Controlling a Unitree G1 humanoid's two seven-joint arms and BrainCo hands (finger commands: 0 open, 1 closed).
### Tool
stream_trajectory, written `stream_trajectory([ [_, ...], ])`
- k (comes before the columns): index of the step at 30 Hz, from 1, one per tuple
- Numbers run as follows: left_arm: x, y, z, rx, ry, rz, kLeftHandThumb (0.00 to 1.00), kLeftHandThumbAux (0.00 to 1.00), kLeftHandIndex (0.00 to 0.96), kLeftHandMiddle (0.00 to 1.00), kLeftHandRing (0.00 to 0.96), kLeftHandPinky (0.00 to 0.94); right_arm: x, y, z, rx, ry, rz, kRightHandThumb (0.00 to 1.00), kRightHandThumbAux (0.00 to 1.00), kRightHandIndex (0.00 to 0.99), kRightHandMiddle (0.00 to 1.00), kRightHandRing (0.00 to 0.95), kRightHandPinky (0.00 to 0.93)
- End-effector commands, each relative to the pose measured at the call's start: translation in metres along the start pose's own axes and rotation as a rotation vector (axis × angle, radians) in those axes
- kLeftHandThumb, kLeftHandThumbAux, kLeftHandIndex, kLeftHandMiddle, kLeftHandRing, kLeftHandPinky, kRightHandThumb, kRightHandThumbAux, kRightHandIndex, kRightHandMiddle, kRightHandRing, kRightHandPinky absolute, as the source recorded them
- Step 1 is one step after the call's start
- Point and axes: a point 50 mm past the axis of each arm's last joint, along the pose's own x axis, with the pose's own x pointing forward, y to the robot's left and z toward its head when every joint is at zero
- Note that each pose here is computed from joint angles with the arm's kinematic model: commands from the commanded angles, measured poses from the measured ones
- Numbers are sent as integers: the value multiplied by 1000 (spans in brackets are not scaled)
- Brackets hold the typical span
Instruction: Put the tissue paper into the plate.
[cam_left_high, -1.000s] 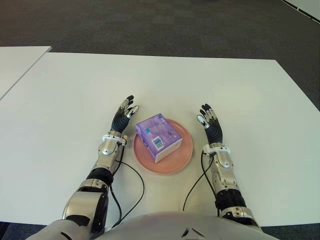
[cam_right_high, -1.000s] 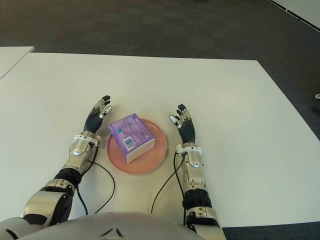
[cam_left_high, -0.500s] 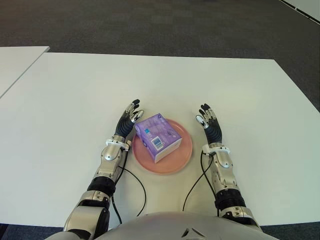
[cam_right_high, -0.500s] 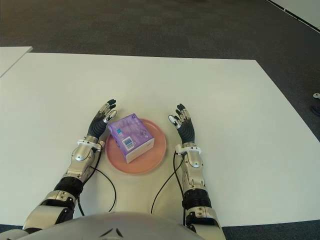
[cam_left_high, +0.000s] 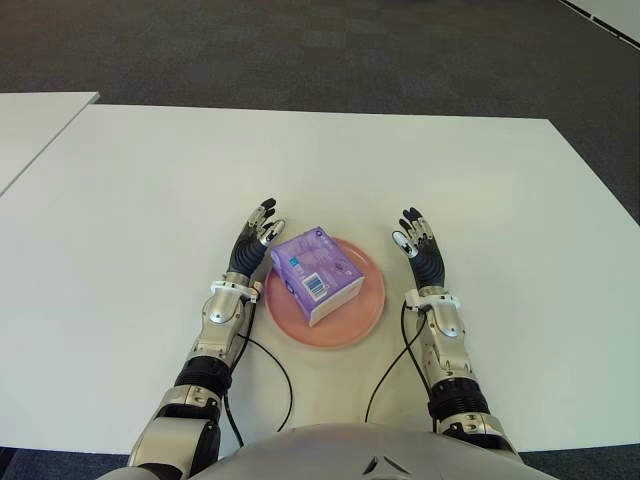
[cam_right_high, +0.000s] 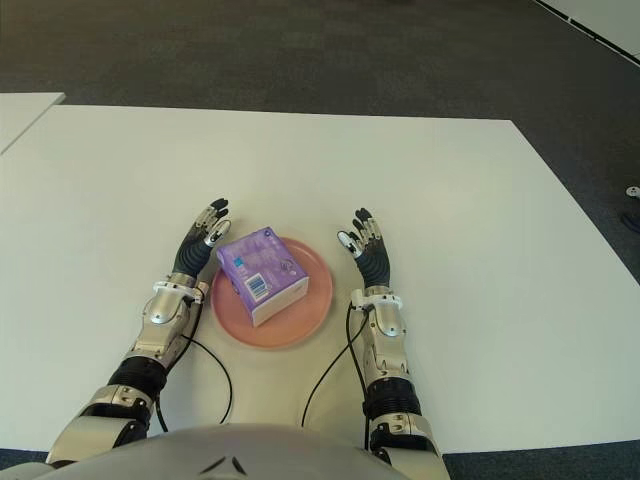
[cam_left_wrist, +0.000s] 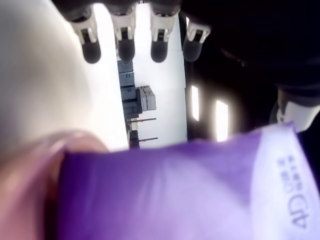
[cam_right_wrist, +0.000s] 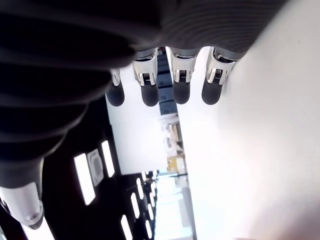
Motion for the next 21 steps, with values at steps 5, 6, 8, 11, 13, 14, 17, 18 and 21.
stream_trajectory([
  [5, -19, -1, -24, -36, 136, 31, 0, 394, 0, 0, 0, 0, -31, -12, -41, 48, 170, -103, 390, 660, 46, 43, 7, 24],
  [6, -19, -1, -24, -38, 136, 34, 0, 396, 0, 0, 0, 0, -31, -11, -41, 48, 168, -105, 375, 665, 44, 42, 5, 22],
  [8, -19, 0, -24, -42, 136, 42, 0, 398, 0, 0, 0, 0, -31, -11, -41, 47, 166, -112, 362, 669, 42, 40, 3, 20],
  [11, -21, 4, -26, -53, 141, 69, 0, 404, 0, 0, 0, 0, -31, -11, -41, 48, 165, -132, 346, 682, 36, 38, 1, 21],
  [13, -22, 8, -29, -58, 148, 79, 0, 408, 0, 0, 0, 0, -31, -10, -41, 49, 165, -138, 339, 688, 35, 37, 0, 25],
  [14, -22, 9, -30, -60, 152, 83, 0, 410, 0, 0, 0, 0, -31, -10, -41, 50, 164, -140, 338, 689, 35, 37, 0, 26],
  [17, -23, 11, -33, -70, 156, 93, 0, 419, 0, 0, 0, 0, -31, -8, -41, 56, 163, -141, 330, 691, 34, 35, 0, 32],
  [18, -22, 11, -33, -71, 155, 95, 0, 422, 0, 0, 0, 0, -31, -8, -41, 58, 163, -140, 328, 690, 33, 34, 0, 32],
  [21, -21, 14, -35, -68, 162, 116, 0, 428, 0, 0, 0, 0, -30, -3, -43, 63, 167, -113, 322, 686, 27, 28, 0, 27],
])
